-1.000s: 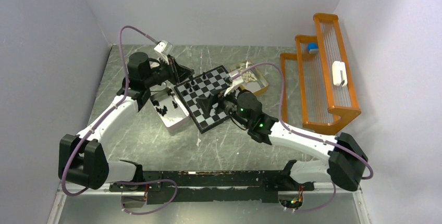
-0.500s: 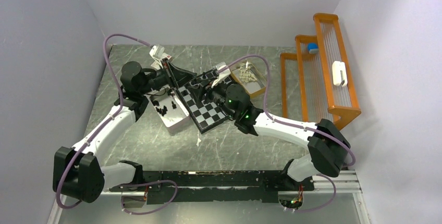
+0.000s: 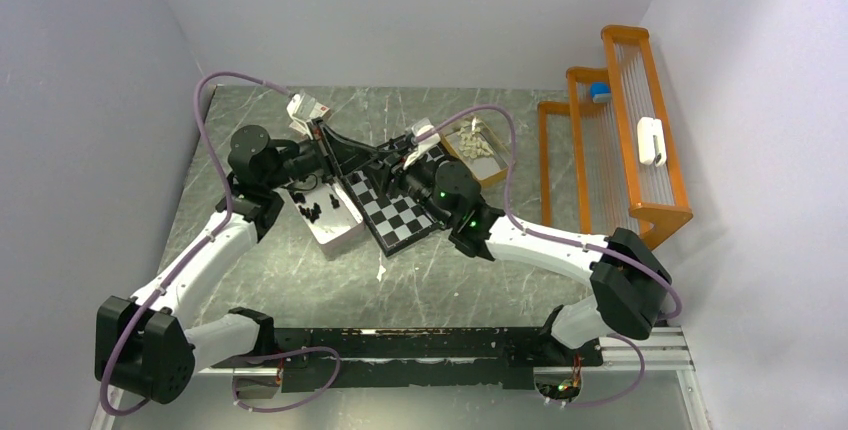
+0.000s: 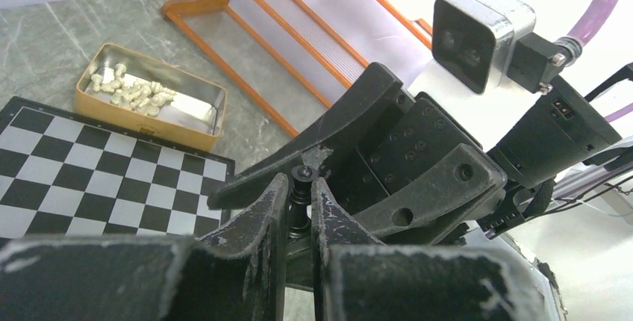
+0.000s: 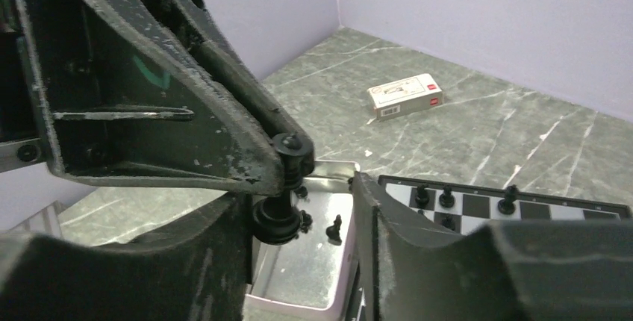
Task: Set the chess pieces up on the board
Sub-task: Place the chess piece on the chessboard.
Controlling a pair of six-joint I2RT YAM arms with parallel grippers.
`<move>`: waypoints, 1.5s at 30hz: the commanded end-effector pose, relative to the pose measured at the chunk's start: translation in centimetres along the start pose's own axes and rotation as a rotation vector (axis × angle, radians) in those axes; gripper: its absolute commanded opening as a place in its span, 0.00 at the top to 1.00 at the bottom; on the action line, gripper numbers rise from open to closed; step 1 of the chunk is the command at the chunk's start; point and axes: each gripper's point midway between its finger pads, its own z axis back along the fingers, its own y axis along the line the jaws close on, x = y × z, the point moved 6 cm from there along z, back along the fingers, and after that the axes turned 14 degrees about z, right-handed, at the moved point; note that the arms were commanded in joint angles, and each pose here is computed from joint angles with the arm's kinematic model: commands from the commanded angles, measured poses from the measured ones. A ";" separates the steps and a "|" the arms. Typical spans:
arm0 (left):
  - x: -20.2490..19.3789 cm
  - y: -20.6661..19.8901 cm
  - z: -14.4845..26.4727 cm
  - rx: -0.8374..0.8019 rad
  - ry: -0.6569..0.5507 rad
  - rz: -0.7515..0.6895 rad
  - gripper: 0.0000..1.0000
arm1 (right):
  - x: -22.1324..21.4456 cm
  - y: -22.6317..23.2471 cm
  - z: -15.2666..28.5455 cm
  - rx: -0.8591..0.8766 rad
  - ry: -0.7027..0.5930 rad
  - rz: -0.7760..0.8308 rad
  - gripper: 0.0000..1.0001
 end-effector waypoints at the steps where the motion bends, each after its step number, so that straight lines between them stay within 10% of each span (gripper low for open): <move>1: -0.9 0.0 0.0 0.008 0.046 0.013 0.93 | 1.9 -0.6 -0.7 -0.032 -0.088 0.000 0.58; 10: -0.8 1.0 -0.4 0.075 0.199 -0.030 0.90 | 0.5 -1.1 0.6 0.030 -0.067 0.138 1.00; 33: -0.5 -0.7 0.0 0.046 0.333 -0.094 0.59 | -0.3 -0.4 1.3 0.193 -0.042 0.307 1.00; 45: -0.3 -0.3 -1.0 0.056 0.340 -0.096 0.60 | -0.2 -0.2 1.3 0.216 -0.035 0.314 1.00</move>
